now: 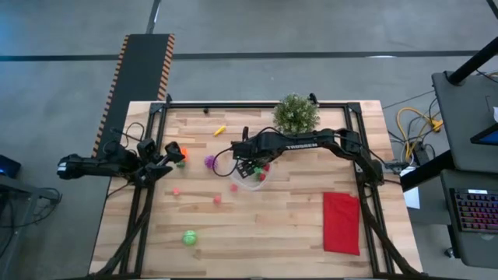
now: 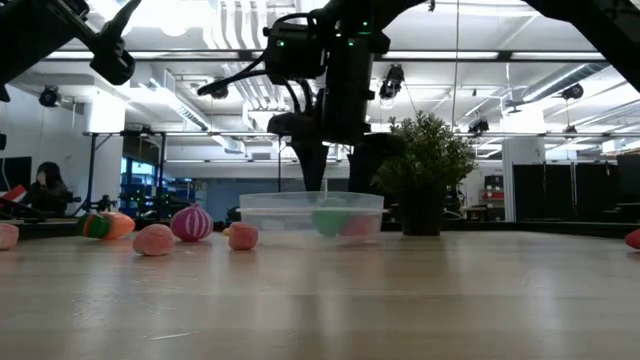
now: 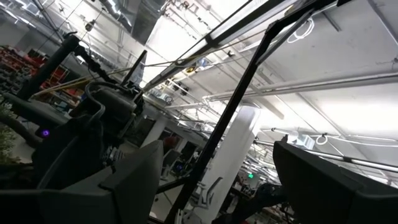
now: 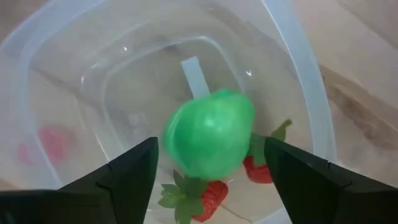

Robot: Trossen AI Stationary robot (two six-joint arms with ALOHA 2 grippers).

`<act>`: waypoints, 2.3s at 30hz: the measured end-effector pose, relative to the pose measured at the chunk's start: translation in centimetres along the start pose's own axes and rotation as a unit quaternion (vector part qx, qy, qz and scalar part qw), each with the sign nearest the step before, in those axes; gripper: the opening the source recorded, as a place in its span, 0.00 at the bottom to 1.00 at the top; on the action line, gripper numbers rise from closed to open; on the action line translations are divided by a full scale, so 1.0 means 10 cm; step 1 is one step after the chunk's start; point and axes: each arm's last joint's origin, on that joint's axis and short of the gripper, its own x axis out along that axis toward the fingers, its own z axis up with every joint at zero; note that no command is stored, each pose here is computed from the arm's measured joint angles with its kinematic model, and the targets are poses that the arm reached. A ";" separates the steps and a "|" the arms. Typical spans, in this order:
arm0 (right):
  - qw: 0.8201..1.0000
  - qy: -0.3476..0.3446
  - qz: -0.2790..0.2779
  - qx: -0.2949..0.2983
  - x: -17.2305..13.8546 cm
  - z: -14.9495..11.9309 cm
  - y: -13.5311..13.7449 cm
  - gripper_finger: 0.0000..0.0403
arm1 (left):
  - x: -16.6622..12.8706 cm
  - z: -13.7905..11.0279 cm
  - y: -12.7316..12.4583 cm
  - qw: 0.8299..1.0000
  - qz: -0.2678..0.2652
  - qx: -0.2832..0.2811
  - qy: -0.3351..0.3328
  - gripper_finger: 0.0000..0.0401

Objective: Pick and placing Produce into tupperware
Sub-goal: Put the green pear into the transparent bin, then put the blackberry into the transparent bin

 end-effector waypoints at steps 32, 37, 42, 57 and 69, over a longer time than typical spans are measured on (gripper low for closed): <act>0.961 -0.148 -0.003 -0.233 -1.21 0.51 -0.06 0.68 | 0.00 0.08 -0.04 0.997 0.003 0.051 -0.054 0.72; 0.956 -0.153 -0.003 -0.252 -1.24 0.54 -0.07 0.67 | -0.01 0.11 -0.06 0.996 -0.010 0.052 -0.072 0.72; 0.957 -0.155 -0.005 -0.244 -1.24 0.60 -0.13 0.67 | -0.01 0.14 -0.07 0.995 -0.003 0.052 -0.086 0.72; 0.948 -0.154 -0.010 -0.278 -1.24 0.60 -0.13 0.66 | 0.02 0.12 -0.03 0.993 0.038 0.069 -0.084 0.72; 0.953 -0.117 -0.020 -0.277 -1.22 0.55 -0.18 0.64 | 0.18 0.33 -0.09 0.974 0.195 0.095 -0.060 0.72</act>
